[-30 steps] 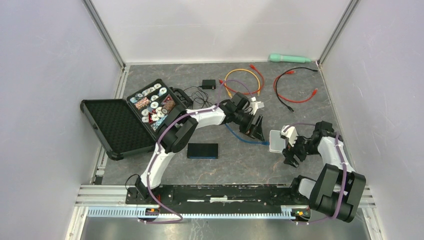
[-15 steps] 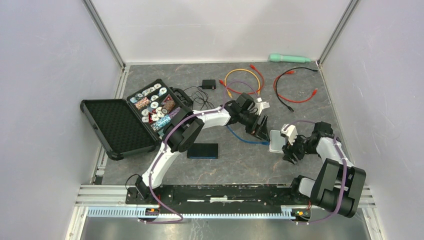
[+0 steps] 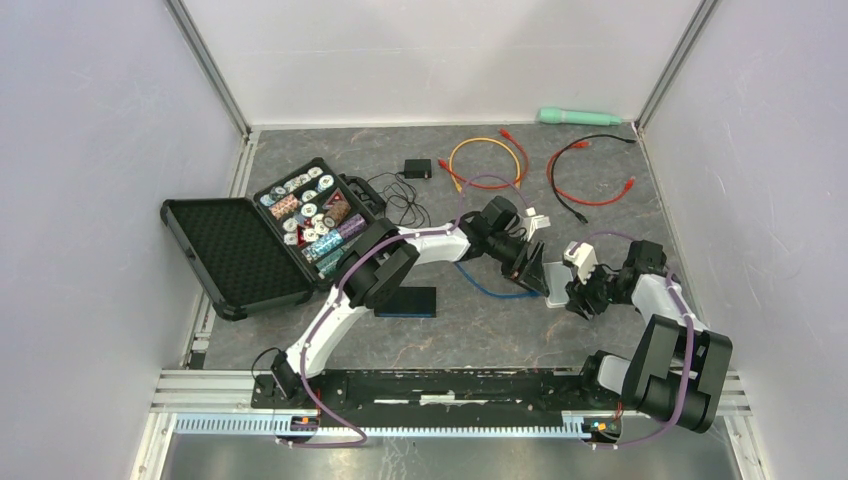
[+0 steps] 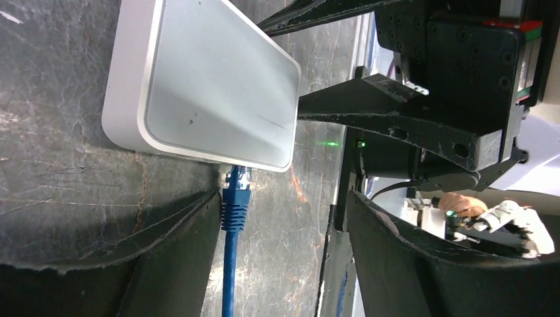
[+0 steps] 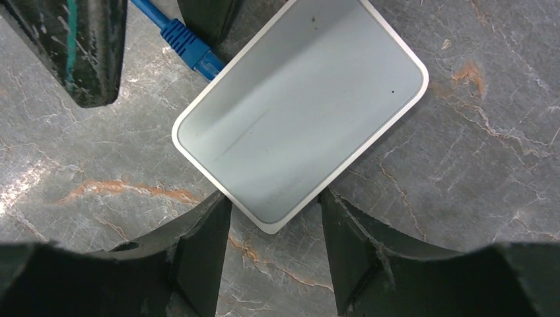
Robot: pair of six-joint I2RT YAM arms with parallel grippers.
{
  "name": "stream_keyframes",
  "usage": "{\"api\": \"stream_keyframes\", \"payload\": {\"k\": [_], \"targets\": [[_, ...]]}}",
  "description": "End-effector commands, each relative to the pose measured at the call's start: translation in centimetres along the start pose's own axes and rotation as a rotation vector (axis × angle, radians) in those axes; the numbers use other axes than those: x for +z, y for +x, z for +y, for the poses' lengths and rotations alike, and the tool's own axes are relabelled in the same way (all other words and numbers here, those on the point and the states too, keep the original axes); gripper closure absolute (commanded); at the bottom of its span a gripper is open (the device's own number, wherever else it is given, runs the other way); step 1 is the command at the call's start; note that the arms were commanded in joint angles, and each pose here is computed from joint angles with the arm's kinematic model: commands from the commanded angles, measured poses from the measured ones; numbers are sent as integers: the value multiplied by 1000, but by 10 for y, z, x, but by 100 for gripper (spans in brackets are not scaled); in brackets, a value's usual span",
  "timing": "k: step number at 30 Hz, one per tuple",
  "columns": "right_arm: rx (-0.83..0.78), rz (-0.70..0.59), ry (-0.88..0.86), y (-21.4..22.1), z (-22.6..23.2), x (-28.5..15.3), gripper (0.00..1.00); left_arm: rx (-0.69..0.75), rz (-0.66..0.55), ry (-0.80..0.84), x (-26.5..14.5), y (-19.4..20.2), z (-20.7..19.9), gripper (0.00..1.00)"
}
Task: Pull the plug from the switch port
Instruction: Pull the connector from the switch port.
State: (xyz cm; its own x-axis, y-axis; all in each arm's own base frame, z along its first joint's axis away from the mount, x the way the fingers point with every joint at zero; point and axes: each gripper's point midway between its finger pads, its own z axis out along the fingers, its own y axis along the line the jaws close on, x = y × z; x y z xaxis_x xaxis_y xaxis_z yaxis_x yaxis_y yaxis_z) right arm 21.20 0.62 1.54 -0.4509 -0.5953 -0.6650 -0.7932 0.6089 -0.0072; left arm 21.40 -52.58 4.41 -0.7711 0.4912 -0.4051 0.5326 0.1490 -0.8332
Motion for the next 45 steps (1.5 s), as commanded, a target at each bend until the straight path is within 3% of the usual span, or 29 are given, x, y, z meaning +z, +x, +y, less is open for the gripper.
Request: {"api": "stream_keyframes", "payload": {"k": [1, 16, 33, 39, 45], "targets": [[-23, -30, 5, -7, -2, 2, 42, -173, 40, -33, 14, 32, 30, 23], [-4, -44, -44, -15, 6, 7, 48, -404, -115, 30, 21, 28, 36, 24], [22, -14, -25, -9, 1, 8, 52, -325, -113, 9, 7, 30, 43, 46], [21, -18, -26, -9, 2, 8, 52, -336, -124, -61, 8, 32, 57, 46], [20, -18, -30, -9, 3, 8, 53, -319, -124, -70, 9, 28, 59, 54]]}}
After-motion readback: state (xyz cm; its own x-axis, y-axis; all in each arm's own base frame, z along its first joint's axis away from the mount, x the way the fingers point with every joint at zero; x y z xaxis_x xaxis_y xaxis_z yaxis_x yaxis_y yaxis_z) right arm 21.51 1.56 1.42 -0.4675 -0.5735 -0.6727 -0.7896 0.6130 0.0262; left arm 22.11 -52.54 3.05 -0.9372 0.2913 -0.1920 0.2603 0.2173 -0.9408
